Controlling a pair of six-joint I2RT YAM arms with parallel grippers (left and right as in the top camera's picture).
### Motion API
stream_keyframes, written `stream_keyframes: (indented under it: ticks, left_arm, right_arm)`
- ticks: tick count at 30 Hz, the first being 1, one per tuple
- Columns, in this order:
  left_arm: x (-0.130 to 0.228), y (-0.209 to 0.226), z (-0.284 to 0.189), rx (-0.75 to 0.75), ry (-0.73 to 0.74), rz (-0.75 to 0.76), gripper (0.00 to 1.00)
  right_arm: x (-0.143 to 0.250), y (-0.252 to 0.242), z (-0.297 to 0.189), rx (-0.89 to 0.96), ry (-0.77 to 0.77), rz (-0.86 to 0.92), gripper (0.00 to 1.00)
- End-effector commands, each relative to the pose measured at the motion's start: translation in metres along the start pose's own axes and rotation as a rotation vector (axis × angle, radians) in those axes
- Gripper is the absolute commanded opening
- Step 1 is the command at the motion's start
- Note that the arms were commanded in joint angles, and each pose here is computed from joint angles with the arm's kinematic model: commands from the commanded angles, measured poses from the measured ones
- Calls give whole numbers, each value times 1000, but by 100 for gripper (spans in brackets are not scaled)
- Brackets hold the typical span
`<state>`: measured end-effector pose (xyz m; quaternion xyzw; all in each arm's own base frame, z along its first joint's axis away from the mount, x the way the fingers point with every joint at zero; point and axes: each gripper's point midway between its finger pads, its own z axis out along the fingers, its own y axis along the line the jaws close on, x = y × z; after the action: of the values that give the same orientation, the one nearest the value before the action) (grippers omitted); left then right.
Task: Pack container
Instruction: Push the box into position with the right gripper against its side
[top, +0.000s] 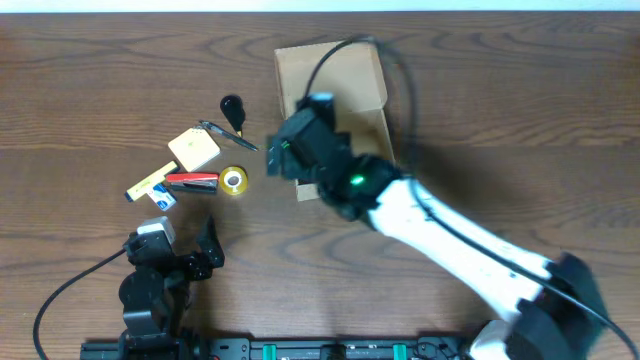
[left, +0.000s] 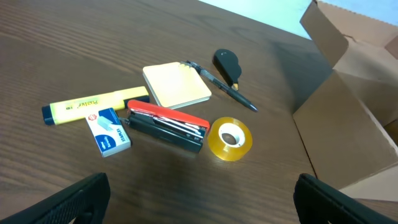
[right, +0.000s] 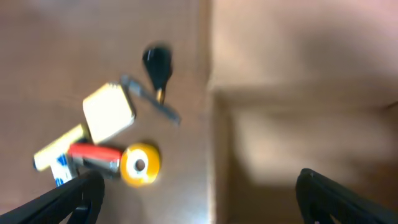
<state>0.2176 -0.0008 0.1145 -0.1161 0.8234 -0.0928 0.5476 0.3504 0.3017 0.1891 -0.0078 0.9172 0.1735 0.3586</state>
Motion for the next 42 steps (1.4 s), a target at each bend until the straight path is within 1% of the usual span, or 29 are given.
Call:
stream_keyframes:
  ticks: [1,4,5,7,9,13,15,16,18,22,23,26,28,30,31,34,42]
  left_arm:
    - [5,4,3,-15,6,-5,95]
    - [5,4,3,-15,7,-5,95]
    - [5,4,3,-15,7,-5,95]
    - [5,4,3,-15,7,-5,95]
    - [5,4,3,-15,6,-5,95]
    - [5,4,3,-15,7,-5,95]
    - [5,4,3,-15,7,-5,95]
    - [5,4,3,-15,7,-5,95]
    - [5,4,3,-15,7,-5,95]
    - [5,4,3,-15,6,-5,95]
    - [5,4,3,-15,7,-5,95]
    - [5,4,3,-15,7,-5,95]
    - [5,4,3,-15,7,-5,95]
    - [5,4,3,-15,7,-5,95]
    - [5,4,3,-15,7,-5,95]
    - [5,4,3,-15,7,-5,95]
    - [5,4,3,-15,7,-5,95]
  right_arm:
    - [-43,-29,-31,58,-95,3,99]
    - [-43,-77,-40,173,-40,41,99]
    - [-38,-98,-41,223,2,57,99]
    - [-27,-122,-42,272,74,82,99]
    - [-20,-138,-41,303,121,77,96]
    - [-11,-153,-31,322,176,-47,95]
    - [-4,-156,-24,330,206,-88,92]
    - [0,-158,-19,334,225,-106,89]
    - [11,-160,-6,336,275,-119,81]
    - [34,-163,17,321,370,-162,68]
    - [38,-164,21,326,385,-167,66]
    - [46,-169,29,340,416,-168,66]
    - [49,-171,33,344,423,-169,62]
    - [48,-171,35,344,420,-168,54]
    - [47,-172,35,343,416,-165,46]
    - [44,-172,37,341,404,-160,33]
    - [45,-172,36,340,407,-159,26]
